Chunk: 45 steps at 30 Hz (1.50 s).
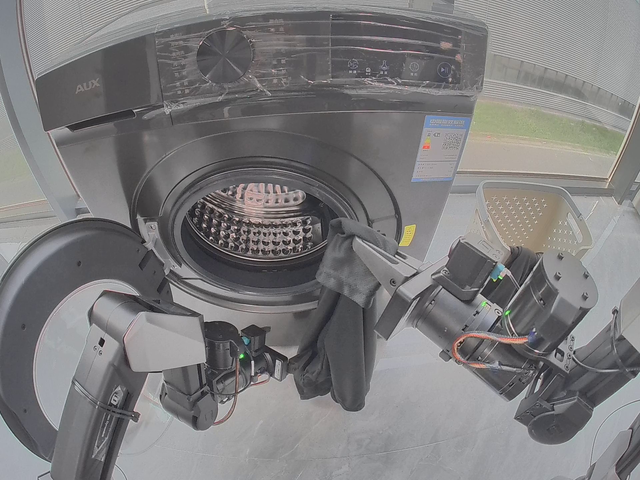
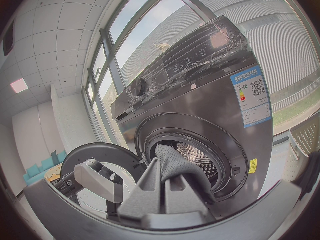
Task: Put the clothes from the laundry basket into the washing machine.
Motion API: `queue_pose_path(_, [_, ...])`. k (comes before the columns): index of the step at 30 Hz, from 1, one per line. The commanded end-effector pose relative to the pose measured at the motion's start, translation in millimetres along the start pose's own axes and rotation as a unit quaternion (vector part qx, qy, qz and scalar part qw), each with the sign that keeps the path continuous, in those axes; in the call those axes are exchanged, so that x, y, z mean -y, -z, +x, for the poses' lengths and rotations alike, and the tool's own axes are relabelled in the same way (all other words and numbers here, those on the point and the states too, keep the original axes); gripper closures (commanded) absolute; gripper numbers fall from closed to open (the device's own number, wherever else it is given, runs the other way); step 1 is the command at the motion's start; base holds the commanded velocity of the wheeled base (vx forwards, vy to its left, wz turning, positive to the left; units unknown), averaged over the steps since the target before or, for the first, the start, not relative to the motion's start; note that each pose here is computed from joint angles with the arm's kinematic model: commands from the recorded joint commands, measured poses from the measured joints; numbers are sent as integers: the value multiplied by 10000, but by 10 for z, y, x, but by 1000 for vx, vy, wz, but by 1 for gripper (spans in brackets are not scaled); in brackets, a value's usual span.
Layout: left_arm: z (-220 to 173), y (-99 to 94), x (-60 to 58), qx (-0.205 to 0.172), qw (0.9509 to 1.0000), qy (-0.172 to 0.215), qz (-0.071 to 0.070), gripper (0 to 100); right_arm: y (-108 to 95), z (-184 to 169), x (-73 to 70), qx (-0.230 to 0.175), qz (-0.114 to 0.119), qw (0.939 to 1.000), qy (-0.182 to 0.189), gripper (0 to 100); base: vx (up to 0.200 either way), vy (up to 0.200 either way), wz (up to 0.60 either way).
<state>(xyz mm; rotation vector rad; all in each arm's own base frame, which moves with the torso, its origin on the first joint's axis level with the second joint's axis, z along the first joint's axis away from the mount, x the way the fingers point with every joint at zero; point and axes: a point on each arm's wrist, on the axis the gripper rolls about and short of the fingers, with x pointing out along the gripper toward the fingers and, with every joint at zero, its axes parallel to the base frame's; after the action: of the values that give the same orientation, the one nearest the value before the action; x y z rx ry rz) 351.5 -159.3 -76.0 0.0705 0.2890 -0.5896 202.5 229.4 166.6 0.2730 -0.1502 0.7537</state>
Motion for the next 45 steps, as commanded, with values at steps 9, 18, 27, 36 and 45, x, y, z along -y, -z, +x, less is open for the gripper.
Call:
queue_pose_path(9, [73, -48, -82, 210, 9997, -102, 6, 0, 3, -11, -88, 8, 45, 9999, -143, 100, 0, 0, 0])
queue_pose_path(18, [140, -16, 74, 215, 9997, 98, 32, 0, 51, 12, -186, -38, 88, 9995, -294, 100, 0, 0, 0])
queue_pose_path(27, [89, 46, 229, 34, 9991, 402, 100, 0, 43, 21, -179, -20, 87, 9996, -282, 100, 0, 0, 0])
queue_pose_path(36, [72, 53, 335, 10, 9951, 972, 169, 0, 56, 13, -185, -44, 95, 9995, -285, 100, 0, 0, 0])
queue_pose_path(45, [113, 23, 245, 125, 9963, 835, 161, 0, 58, 7, -150, -64, 70, 9997, -229, 100, 0, 0, 0])
